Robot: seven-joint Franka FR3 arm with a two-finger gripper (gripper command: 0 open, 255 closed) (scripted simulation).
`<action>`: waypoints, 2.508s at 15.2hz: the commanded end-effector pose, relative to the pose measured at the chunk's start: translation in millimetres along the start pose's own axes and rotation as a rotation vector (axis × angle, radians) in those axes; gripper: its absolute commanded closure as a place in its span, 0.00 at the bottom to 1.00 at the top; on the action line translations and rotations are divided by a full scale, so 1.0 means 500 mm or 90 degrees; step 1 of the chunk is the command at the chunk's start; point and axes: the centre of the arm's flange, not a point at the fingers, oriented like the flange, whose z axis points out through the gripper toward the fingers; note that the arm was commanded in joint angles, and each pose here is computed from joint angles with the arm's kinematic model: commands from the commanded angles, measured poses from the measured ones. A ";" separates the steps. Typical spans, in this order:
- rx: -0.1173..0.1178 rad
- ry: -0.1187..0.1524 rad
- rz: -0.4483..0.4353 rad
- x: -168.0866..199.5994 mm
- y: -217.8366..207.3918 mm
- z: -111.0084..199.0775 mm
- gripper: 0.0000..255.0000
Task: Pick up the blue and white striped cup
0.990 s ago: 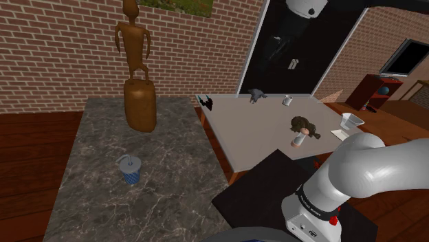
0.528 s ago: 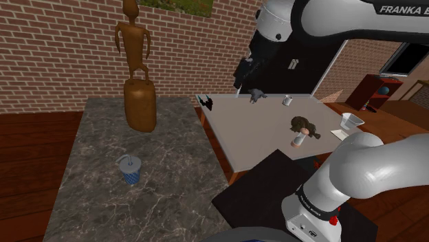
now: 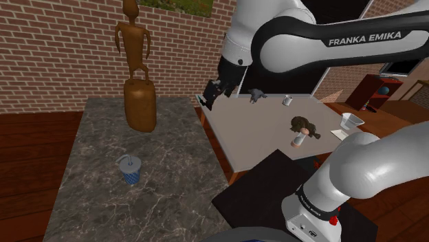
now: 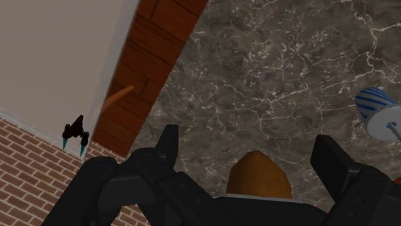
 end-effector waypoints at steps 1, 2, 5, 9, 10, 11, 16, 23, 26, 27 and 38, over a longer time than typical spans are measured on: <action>0.002 -0.001 0.003 0.006 -0.040 0.032 0.00; 0.003 -0.002 0.004 0.011 -0.060 0.048 0.00; 0.005 -0.005 0.008 0.027 -0.120 0.097 0.00; 0.008 -0.009 0.012 0.048 -0.200 0.161 0.00; 0.009 -0.009 0.013 0.053 -0.220 0.177 0.00; 0.010 -0.010 0.015 0.058 -0.240 0.194 0.00; 0.014 -0.015 0.020 0.085 -0.340 0.274 0.00; 0.019 -0.021 0.028 0.122 -0.481 0.385 0.00; 0.021 -0.024 0.032 0.139 -0.541 0.433 0.00; 0.021 -0.024 0.032 0.142 -0.551 0.441 0.00; 0.021 -0.025 0.032 0.125 -0.562 0.520 1.00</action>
